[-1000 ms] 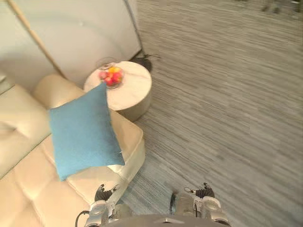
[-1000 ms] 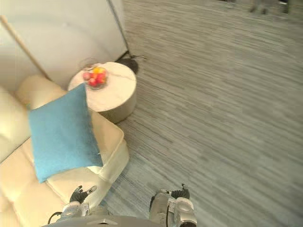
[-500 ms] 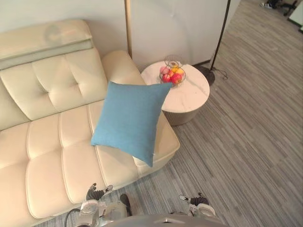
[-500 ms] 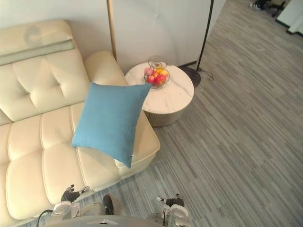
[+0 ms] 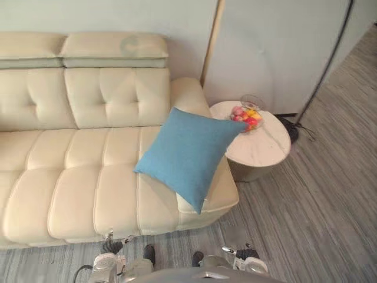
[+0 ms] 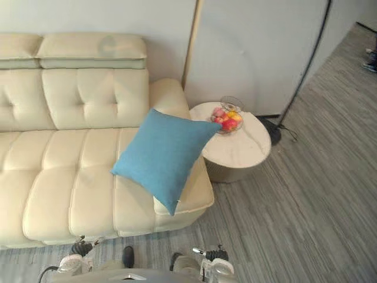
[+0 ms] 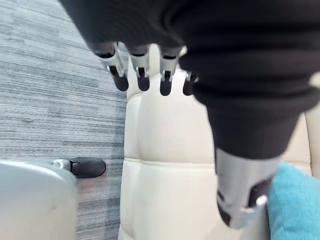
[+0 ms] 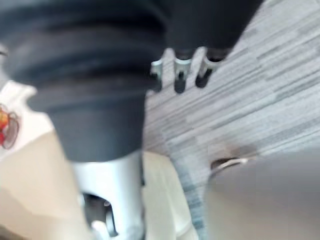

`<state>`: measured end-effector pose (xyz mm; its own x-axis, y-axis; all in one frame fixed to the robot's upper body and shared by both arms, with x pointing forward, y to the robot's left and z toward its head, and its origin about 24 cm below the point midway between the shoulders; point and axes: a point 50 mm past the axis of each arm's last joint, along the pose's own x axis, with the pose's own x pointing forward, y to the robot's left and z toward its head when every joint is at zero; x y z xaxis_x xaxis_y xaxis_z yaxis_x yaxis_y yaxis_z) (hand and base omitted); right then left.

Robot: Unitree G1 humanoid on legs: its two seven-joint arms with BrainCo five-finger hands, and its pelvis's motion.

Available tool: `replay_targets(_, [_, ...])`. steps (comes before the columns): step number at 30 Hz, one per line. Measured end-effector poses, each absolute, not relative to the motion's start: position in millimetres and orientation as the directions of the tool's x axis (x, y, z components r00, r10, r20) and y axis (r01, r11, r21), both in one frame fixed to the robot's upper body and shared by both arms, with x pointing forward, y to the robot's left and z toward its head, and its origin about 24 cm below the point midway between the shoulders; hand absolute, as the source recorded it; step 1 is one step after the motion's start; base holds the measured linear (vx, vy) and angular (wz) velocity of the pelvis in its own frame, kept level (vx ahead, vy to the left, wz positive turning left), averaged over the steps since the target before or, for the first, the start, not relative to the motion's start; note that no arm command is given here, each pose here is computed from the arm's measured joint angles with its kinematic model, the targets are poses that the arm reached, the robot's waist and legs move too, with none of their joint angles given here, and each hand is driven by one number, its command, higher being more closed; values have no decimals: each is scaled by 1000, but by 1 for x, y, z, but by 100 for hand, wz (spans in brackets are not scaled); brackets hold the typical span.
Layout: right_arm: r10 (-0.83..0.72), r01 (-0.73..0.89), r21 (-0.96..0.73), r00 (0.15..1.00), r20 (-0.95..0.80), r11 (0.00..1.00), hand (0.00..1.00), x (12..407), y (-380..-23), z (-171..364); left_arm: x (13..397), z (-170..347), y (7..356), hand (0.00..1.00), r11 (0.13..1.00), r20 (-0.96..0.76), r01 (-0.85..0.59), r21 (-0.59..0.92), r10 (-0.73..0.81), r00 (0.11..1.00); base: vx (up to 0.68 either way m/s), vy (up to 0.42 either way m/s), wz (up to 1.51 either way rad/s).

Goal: Pick up cushions and gather them together orderly.

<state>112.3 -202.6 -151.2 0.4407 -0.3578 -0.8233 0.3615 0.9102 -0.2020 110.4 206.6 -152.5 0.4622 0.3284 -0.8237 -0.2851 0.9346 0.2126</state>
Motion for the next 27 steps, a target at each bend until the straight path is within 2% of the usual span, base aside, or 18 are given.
replay_targets(4, [-356, 365, -194, 454, -817, 911, 0, 114, -201, -150, 109, -154, 197, 0, 938, -834, -294, 186, 309, 457, 126, -58, 12])
replay_targets(12, [-333, 363, -167, 464, -821, 917, 0, 119, -193, -150, 109, -155, 199, 0, 940, -836, -281, 193, 308, 454, 166, 2, 1])
replay_targets(15, [-337, 368, -145, 537, -773, 918, 0, 140, -192, -139, 110, -155, 199, 0, 942, -836, -273, 194, 304, 456, 36, 12, 3])
replay_targets(16, [-347, 359, -141, 610, -713, 922, 0, 156, -193, -126, 110, -155, 198, 0, 945, -836, -261, 195, 300, 460, 0, 0, 0])
replay_targets(18, [-362, 366, -134, 673, -645, 921, 0, 169, -196, -111, 110, -154, 199, 0, 946, -835, -254, 201, 301, 461, -66, 10, -9])
replay_targets(19, [-367, 362, -128, 734, -572, 924, 0, 183, -198, -96, 111, -154, 199, 0, 950, -833, -237, 205, 297, 466, -92, 9, -11])
replay_targets(22, [-369, 358, -120, 789, -491, 926, 0, 197, -200, -80, 112, -154, 199, 0, 951, -831, -230, 207, 295, 471, -137, 8, 0])
replay_targets(27, [-352, 333, -127, 804, -480, 934, 0, 199, -197, -78, 112, -153, 199, 0, 952, -828, -224, 210, 295, 476, -129, 22, 1])
